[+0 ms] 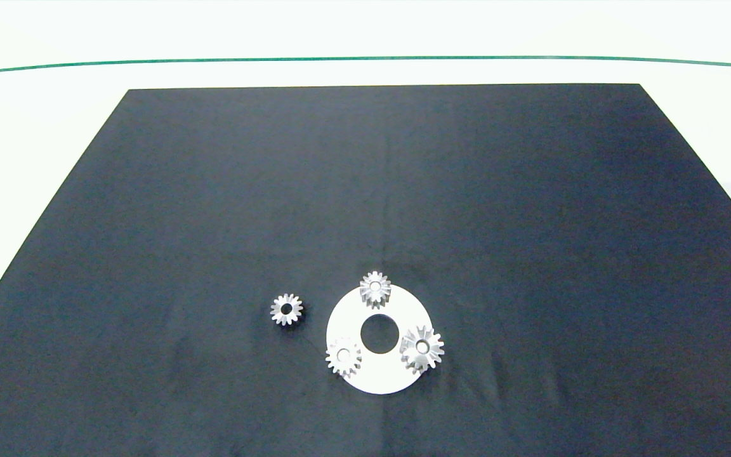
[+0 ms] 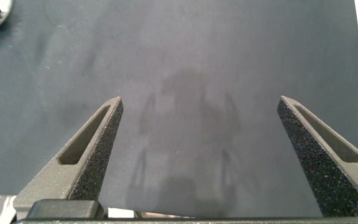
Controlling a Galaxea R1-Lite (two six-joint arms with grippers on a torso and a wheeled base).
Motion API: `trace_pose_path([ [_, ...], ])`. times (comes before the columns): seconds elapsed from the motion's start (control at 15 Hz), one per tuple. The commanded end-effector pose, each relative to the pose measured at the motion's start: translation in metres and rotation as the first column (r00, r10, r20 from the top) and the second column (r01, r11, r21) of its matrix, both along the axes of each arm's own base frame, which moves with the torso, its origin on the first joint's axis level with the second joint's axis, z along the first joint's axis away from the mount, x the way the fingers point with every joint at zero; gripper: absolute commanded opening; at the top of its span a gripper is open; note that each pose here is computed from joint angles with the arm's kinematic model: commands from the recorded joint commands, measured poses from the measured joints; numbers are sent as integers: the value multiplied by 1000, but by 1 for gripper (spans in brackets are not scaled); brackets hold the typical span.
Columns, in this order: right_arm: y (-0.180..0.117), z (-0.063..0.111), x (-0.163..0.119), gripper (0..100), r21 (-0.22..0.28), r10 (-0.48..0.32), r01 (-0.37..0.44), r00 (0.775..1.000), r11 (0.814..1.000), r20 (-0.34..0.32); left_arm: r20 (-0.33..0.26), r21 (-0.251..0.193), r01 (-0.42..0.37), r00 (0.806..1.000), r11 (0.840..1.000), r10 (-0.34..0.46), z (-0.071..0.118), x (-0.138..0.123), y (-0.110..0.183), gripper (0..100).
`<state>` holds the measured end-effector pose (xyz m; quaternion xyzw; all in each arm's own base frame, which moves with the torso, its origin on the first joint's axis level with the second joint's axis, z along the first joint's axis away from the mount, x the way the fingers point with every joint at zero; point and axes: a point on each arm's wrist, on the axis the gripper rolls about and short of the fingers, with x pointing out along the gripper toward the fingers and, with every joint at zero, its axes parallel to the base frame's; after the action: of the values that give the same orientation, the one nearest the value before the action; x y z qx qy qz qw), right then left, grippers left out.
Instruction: Remove an incorrectly installed larger gear and replace it with the correct smaller gear
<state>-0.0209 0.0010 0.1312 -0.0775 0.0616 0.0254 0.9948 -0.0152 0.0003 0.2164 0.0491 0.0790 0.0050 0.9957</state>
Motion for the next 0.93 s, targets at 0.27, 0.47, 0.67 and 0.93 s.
trace_pose_path([
  [0.27,11,93,96,100,-169,163,-218,943,961,-290,-472,46,-32,880,998,50,104,108,3,100],
  [0.47,52,112,144,100,-218,284,-392,870,894,-402,-461,50,-42,885,998,61,109,101,4,100],
  [0.67,114,108,170,100,-229,440,-599,751,767,-492,-428,59,-56,901,997,76,114,90,4,100],
  [0.93,165,100,194,100,-236,476,-676,684,698,-553,-400,59,-55,913,997,74,118,77,3,100],
])
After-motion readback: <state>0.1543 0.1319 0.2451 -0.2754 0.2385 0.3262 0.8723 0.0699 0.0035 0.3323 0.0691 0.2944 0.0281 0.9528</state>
